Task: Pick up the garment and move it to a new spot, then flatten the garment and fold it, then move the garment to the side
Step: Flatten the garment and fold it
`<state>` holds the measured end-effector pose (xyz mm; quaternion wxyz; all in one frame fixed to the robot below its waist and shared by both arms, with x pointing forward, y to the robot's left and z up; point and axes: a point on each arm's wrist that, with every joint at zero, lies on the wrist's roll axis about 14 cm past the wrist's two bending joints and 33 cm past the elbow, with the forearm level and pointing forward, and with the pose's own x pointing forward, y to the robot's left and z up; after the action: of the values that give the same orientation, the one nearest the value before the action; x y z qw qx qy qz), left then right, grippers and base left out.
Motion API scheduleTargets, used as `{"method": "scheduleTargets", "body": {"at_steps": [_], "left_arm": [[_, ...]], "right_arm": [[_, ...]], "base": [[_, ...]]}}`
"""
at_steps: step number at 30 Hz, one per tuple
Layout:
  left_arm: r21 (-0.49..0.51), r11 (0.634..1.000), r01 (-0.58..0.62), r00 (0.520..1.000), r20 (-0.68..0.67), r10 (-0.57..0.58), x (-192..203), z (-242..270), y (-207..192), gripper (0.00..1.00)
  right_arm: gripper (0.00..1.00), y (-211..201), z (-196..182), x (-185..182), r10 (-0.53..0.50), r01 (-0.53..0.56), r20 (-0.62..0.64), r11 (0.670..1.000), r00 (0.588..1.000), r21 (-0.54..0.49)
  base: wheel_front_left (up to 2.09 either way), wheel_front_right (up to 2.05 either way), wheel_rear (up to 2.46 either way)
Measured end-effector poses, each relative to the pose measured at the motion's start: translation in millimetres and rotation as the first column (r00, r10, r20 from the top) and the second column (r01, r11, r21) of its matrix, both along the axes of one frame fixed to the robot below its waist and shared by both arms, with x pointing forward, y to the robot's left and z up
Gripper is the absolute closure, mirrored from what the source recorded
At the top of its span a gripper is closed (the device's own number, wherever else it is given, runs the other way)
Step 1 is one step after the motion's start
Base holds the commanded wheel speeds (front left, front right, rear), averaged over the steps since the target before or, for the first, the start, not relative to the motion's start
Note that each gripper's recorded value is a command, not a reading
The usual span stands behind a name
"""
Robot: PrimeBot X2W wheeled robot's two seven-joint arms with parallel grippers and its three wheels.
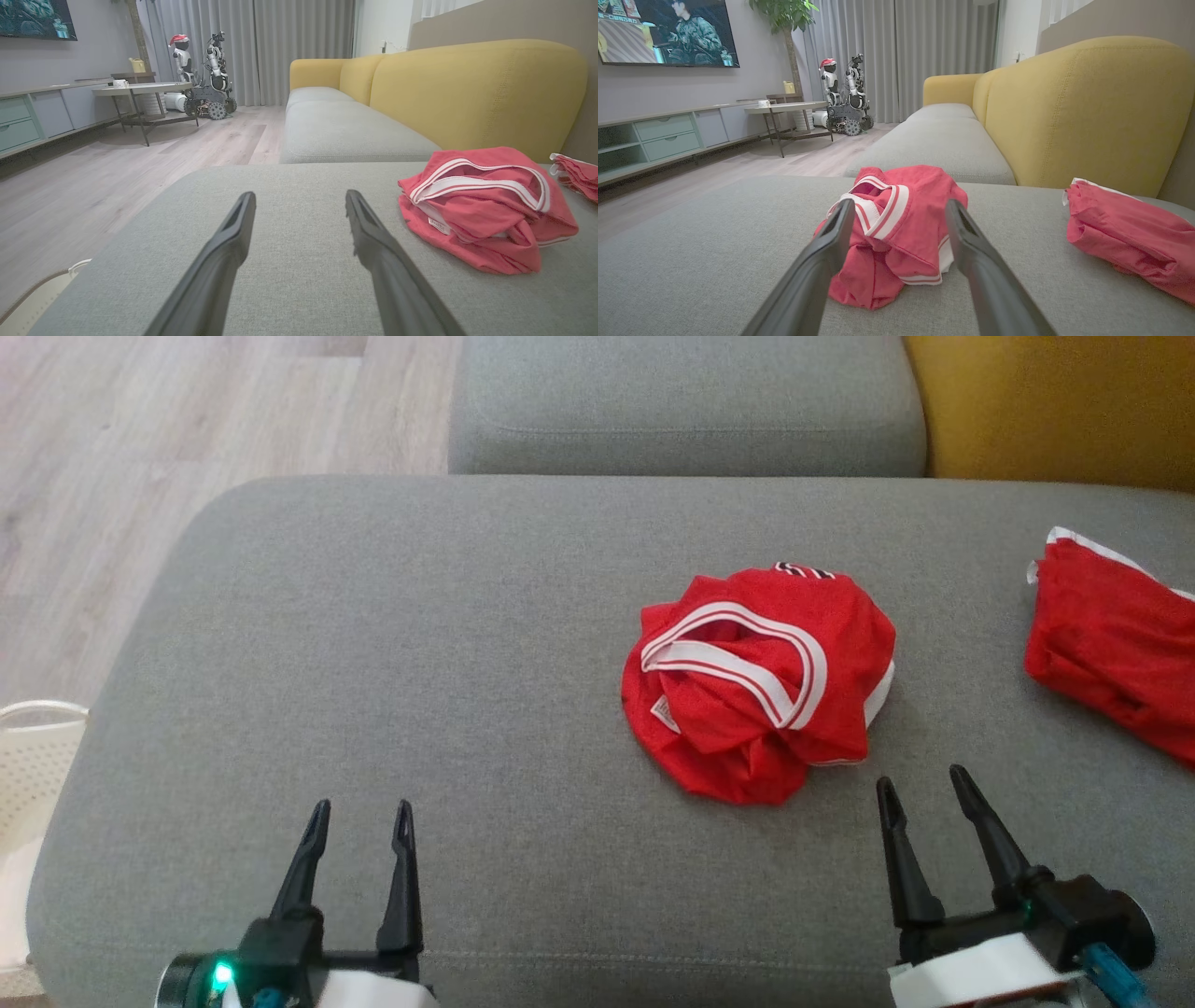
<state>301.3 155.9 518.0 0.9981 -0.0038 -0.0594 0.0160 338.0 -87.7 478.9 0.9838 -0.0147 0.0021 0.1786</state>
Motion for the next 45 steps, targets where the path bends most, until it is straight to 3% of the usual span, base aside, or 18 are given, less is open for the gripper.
{"method": "scheduleTargets", "body": {"at_steps": [7,12,23,28,33,40,45], "left_arm": [[0.014,0.997,0.082,0.997,-0.011,-0.082,18,-3,-19,0.00],[0.058,0.974,0.220,0.976,-0.017,-0.219,53,-4,-51,0.00],[0.151,0.841,0.519,0.854,-0.129,-0.504,154,-36,-128,0.00],[0.145,0.758,0.635,0.769,-0.207,-0.605,173,-67,-171,0.00],[0.135,0.708,0.693,0.712,-0.284,-0.642,176,-96,-192,0.00],[0.177,0.704,0.687,0.716,-0.326,-0.617,187,-115,-194,0.00],[0.224,0.728,0.647,0.762,-0.205,-0.614,206,-80,-199,0.00]], "right_arm": [[0.00,-4,-6,3,-0.014,0.014,-0.021,1.000,1.000,0.002],[0.00,-4,-10,14,-0.018,0.019,-0.032,1.000,0.999,0.007],[0.00,-9,-14,66,-0.036,0.036,-0.016,0.999,0.999,-0.002],[0.00,-30,-27,74,-0.095,0.094,-0.046,0.995,0.994,-0.024],[0.00,-45,-28,74,-0.138,0.137,-0.046,0.990,0.989,-0.034],[0.00,-56,-35,74,-0.171,0.169,-0.070,0.985,0.983,-0.028],[0.00,-57,-37,75,-0.173,0.172,-0.076,0.985,0.982,-0.028]], "base": [[0.00,0.00,0.00],[0.00,0.00,0.00],[0.00,0.00,0.00],[0.00,0.00,0.00],[0.00,0.00,0.00],[0.00,0.00,0.00],[0.00,0.00,0.00]]}}
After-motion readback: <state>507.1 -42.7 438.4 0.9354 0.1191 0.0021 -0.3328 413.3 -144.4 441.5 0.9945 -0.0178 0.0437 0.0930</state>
